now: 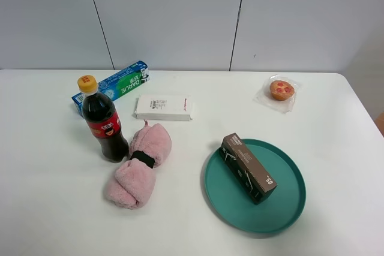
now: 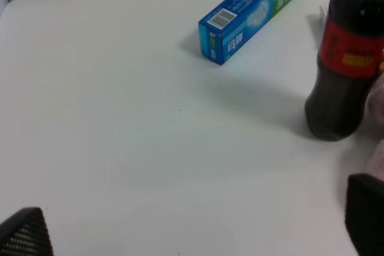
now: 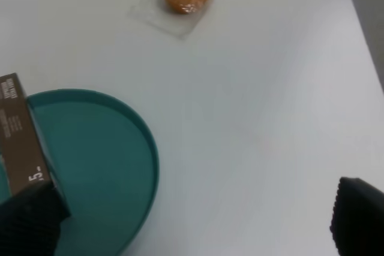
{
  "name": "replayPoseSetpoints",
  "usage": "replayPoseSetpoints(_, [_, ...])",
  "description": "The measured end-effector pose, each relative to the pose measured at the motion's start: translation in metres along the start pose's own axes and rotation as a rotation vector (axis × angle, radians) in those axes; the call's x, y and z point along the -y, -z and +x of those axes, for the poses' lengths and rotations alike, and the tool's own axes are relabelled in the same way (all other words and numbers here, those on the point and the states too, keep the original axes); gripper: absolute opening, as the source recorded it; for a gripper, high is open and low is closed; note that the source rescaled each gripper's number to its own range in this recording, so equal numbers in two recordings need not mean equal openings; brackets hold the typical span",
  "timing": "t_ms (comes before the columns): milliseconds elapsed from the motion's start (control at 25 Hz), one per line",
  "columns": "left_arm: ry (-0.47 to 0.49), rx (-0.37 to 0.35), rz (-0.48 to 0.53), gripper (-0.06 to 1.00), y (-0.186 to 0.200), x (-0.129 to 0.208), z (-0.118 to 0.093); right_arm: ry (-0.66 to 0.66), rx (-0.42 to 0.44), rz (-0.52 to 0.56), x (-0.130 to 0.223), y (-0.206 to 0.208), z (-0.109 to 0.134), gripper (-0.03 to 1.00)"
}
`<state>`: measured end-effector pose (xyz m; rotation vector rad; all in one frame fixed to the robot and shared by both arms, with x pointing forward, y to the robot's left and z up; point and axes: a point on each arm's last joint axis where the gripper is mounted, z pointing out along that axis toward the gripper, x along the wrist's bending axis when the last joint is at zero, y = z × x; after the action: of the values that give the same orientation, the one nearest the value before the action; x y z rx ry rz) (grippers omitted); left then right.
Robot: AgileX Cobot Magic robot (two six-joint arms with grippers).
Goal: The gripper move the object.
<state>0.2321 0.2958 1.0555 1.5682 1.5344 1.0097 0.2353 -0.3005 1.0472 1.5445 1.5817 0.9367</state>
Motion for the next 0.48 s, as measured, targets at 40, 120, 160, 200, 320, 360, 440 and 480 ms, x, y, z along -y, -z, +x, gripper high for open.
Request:
replayPoseSetpoints(40, [0.000, 0.000, 0.000, 1.00, 0.0000, 0.0000, 0.0000, -0.005, 0.004, 0.000, 0.0000, 0.0000, 0.0002, 0.84])
replayPoseSetpoints(120, [0.000, 0.000, 0.000, 1.00, 0.0000, 0.0000, 0.0000, -0.009, 0.012, 0.000, 0.0000, 0.0000, 0.0003, 0.84])
replayPoseSetpoints(160, [0.000, 0.000, 0.000, 1.00, 0.0000, 0.0000, 0.0000, -0.009, 0.014, 0.000, 0.0000, 0.0000, 0.0003, 0.84])
replayPoseSetpoints(200, [0.000, 0.000, 0.000, 1.00, 0.0000, 0.0000, 0.0000, -0.009, 0.014, 0.000, 0.0000, 0.0000, 0.0003, 0.84])
replayPoseSetpoints(320, [0.000, 0.000, 0.000, 1.00, 0.0000, 0.0000, 0.0000, -0.010, 0.014, 0.000, 0.0000, 0.0000, 0.0003, 0.84])
replayPoseSetpoints(360, [0.000, 0.000, 0.000, 1.00, 0.0000, 0.0000, 0.0000, -0.010, 0.014, 0.000, 0.0000, 0.0000, 0.0003, 0.84])
replayPoseSetpoints(440, [0.000, 0.000, 0.000, 1.00, 0.0000, 0.0000, 0.0000, -0.010, 0.014, 0.000, 0.0000, 0.0000, 0.0003, 0.84])
replayPoseSetpoints(480, [0.000, 0.000, 0.000, 1.00, 0.0000, 0.0000, 0.0000, -0.010, 0.014, 0.000, 0.0000, 0.0000, 0.0003, 0.84])
